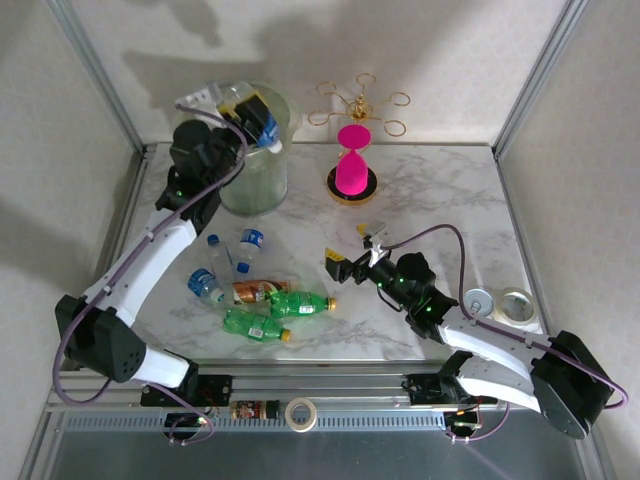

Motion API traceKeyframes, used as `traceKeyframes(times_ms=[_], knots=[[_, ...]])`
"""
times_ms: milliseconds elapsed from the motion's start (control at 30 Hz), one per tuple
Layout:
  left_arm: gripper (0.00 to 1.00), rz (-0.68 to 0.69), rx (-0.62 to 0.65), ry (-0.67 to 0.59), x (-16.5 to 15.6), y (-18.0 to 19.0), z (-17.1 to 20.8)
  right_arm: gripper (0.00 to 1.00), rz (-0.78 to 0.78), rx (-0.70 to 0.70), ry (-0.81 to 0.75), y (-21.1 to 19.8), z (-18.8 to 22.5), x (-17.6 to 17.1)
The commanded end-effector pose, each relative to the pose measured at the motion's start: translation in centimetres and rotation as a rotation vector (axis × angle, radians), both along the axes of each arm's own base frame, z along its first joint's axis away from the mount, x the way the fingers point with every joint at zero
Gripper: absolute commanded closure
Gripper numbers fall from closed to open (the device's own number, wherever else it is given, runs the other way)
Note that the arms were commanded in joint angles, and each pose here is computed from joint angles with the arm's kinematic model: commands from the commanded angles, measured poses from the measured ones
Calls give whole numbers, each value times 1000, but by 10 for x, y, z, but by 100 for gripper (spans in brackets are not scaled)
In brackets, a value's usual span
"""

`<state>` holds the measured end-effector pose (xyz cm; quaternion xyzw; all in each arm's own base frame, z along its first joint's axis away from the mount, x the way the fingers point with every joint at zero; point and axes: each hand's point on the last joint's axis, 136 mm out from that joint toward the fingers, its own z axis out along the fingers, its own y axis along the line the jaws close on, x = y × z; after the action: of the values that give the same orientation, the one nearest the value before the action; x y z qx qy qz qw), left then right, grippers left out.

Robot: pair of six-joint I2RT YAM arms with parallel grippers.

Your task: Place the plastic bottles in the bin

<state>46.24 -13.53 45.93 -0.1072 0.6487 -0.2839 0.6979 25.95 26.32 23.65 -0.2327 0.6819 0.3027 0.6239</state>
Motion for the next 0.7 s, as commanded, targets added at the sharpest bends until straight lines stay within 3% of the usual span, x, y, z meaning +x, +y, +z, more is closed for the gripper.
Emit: traceKeyframes(times_ms=[0,133,400,667], knots=[[55,114,56,1,24,31,6,1,-34,6,16,-5,-1,2],[54,193,60,19,55,59,2,1,-34,13,32,-7,-4,1],[54,279,95,166,119,91,-58,1,-63,25,37,-16,-5,-2],[52,293,112,305,145,98,-123,1,-82,22,43,-24,-6,-6]])
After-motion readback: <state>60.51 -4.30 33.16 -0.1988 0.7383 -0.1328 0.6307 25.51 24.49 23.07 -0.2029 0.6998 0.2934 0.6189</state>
